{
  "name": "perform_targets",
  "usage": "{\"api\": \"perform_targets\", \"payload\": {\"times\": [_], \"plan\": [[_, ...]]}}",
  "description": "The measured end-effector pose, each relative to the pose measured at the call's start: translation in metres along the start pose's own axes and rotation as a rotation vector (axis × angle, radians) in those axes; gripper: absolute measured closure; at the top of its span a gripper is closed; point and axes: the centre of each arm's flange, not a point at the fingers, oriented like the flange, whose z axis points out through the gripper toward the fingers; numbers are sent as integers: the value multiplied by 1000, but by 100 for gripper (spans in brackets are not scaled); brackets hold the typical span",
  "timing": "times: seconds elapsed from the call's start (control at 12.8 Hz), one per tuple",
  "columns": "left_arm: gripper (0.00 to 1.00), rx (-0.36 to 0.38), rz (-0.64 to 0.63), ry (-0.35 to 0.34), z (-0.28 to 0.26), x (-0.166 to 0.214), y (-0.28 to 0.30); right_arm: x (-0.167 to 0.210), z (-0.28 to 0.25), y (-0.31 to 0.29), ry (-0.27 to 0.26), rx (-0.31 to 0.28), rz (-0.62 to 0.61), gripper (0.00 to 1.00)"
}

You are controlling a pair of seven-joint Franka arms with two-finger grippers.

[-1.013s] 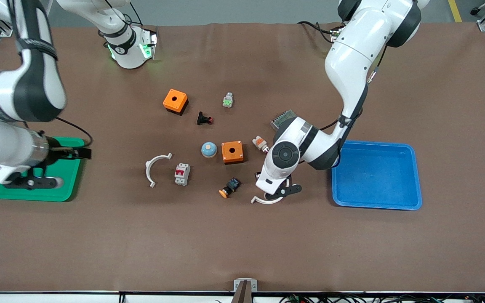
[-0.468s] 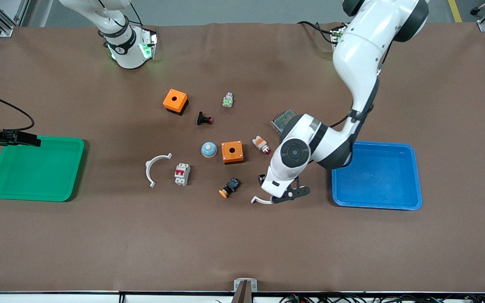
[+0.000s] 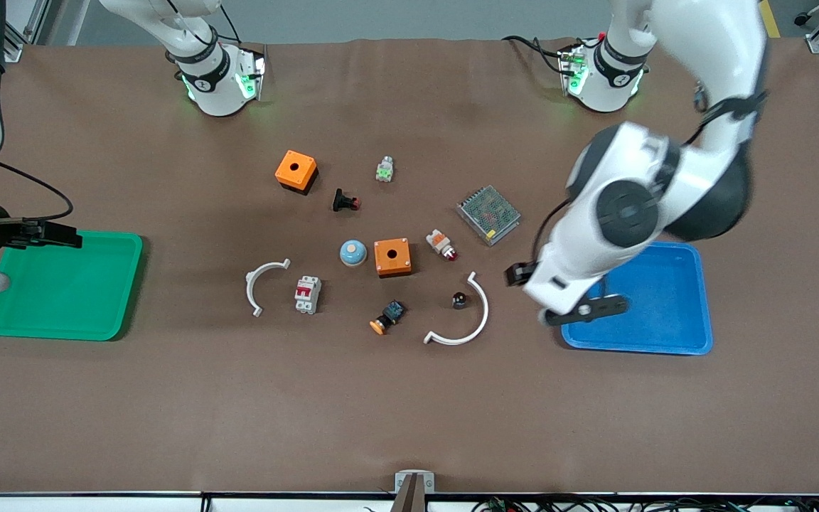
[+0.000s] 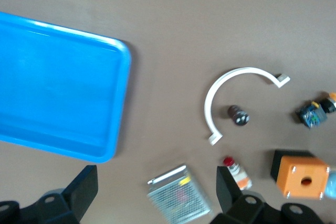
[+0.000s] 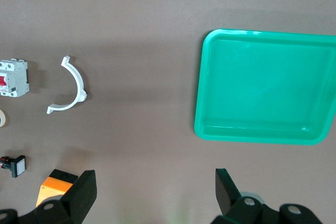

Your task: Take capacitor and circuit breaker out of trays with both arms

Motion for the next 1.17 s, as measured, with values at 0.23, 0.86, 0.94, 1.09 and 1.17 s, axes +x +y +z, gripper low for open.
{"api": "perform_targets", "payload": {"times": [0.23, 0.86, 0.94, 1.09, 1.17], "plan": [[0, -43, 33, 18, -50, -11, -94, 0, -1, -8, -2, -2, -13, 0], [0, -43, 55, 57, -114, -38, -231, -7, -37, -8, 48, -7, -12, 0], [0, -42, 63, 62, -121, -43, -239, -11, -38, -9, 32, -5, -12, 0], [0, -41, 71, 69, -129, -49, -238, -19, -46, -9, -2, -1, -12, 0], [0, -40, 77, 69, -129, -50, -235, -24, -52, -10, -11, 0, -12, 0]]}}
